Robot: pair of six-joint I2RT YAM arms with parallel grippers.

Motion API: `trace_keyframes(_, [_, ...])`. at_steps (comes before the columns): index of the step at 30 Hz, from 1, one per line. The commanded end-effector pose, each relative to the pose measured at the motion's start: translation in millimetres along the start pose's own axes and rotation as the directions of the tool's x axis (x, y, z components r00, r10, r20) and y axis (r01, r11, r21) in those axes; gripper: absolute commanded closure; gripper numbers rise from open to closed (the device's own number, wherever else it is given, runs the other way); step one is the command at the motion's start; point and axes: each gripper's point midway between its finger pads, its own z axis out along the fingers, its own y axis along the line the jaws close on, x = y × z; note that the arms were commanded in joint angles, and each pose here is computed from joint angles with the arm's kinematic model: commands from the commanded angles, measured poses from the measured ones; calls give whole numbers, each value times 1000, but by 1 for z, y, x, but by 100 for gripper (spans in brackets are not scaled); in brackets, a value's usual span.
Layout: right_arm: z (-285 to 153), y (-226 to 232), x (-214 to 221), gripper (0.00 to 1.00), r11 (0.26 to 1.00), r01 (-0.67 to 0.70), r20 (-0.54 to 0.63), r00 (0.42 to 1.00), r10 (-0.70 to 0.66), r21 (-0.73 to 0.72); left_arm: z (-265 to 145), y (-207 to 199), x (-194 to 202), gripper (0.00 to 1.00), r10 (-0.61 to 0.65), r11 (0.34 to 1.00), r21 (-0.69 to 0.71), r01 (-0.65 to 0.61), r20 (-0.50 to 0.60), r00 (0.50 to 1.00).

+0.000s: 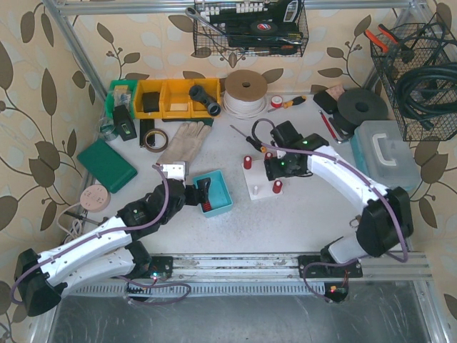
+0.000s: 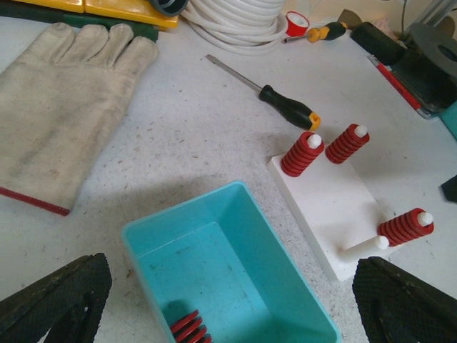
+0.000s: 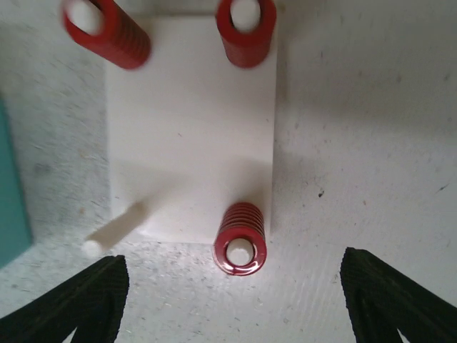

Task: Install the large spring

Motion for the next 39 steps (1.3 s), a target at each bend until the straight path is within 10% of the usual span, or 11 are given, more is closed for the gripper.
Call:
trace_keyframes(1, [-37,22,-17,20,994,7,140,990,9,-110,-9,5,-16,5,-43,998,-49,44,23,999])
trace_keyframes(13, [-44,112,-33,33,934,121,215,975,-49,-337,-11,63,11,24,-249,943,-291,161,-296,922])
trace_keyframes(33, [-13,219,-4,46,916,263,118,964,-237,-303,3,50,38,34,-308,948,-186,257,-348,885])
trace_keyframes(39, [2,237,19,47,903,278,56,960,-275,-328,-31,72,38,28,-401,911,-172,374,-167,901])
